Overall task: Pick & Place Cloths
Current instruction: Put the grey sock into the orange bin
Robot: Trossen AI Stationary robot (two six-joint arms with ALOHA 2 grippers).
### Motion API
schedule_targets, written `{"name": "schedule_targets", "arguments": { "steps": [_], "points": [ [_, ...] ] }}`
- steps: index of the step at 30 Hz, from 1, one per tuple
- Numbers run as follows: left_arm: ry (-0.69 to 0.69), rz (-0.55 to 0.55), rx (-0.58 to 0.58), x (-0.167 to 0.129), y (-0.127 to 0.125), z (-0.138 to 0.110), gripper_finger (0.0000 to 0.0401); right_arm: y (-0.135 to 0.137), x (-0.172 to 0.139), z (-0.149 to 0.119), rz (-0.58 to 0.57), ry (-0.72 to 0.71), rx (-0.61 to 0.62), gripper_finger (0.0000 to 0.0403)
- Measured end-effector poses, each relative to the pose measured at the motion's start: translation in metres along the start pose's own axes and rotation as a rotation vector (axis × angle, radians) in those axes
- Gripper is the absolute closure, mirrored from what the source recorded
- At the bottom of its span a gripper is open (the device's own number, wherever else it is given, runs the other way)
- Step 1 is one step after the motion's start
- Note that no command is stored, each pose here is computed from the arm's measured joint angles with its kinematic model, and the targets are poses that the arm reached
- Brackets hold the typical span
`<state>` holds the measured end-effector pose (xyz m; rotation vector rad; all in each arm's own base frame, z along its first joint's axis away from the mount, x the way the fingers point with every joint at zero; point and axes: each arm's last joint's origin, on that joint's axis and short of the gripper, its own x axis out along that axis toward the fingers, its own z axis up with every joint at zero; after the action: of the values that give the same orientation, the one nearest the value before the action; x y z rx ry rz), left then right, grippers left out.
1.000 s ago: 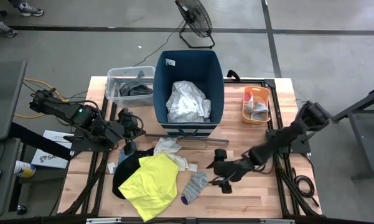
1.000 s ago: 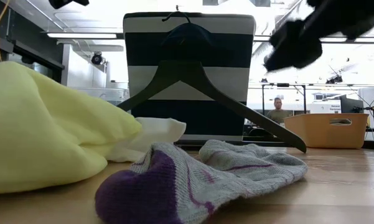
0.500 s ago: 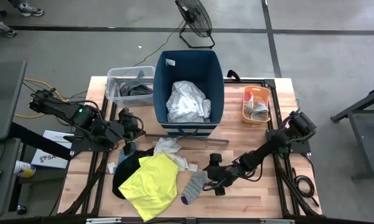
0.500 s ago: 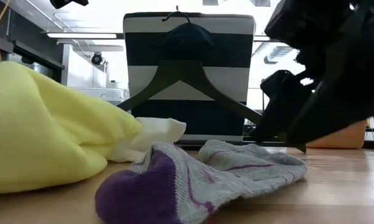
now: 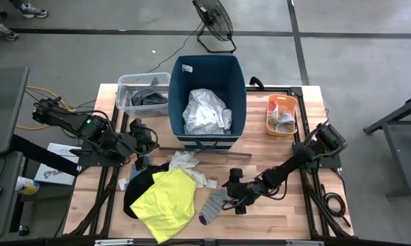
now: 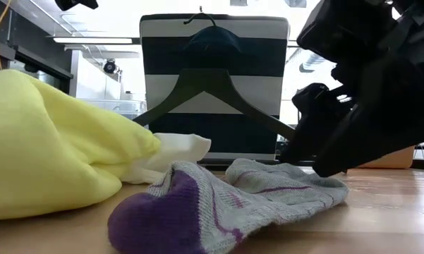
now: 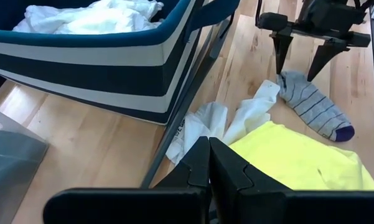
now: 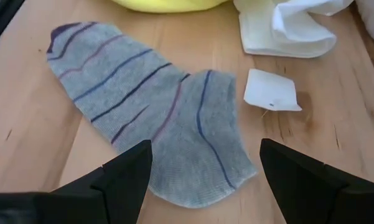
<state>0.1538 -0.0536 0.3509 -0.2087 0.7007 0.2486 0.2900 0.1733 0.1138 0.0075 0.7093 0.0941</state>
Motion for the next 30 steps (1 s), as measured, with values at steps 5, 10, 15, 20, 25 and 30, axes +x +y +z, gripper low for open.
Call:
{"name": "schedule_targets", "arguments": {
  "steps": [5, 10, 15, 20, 25, 30],
  "points": [
    [-0.001, 0.001, 0.0, 0.0, 0.0, 0.0, 0.0401, 0.001, 0.006, -0.005, 0.018, 0.015, 0.013, 0.0113],
    [-0.001, 0.001, 0.0, 0.0, 0.0, 0.0, 0.0401, 0.002, 0.012, -0.01, 0.016, 0.019, 0.037, 0.0113],
    [-0.002, 0.002, -0.001, 0.0, 0.0, 0.0, 0.0401, 0.001, 0.013, -0.011, 0.013, 0.023, 0.057, 0.0122],
    [-0.002, 0.003, -0.002, 0.0, 0.0, 0.0, 0.0401, 0.001, 0.013, -0.011, 0.004, 0.028, 0.063, 0.0177],
    [-0.003, 0.003, -0.002, 0.0, 0.0, 0.0, 0.0401, 0.001, 0.013, -0.011, 0.01, 0.027, 0.066, 0.0259],
    [-0.003, 0.003, -0.002, 0.0, 0.0, 0.0, 0.0401, 0.001, 0.011, -0.009, 0.018, 0.023, 0.213, 0.0359]
  ]
}}
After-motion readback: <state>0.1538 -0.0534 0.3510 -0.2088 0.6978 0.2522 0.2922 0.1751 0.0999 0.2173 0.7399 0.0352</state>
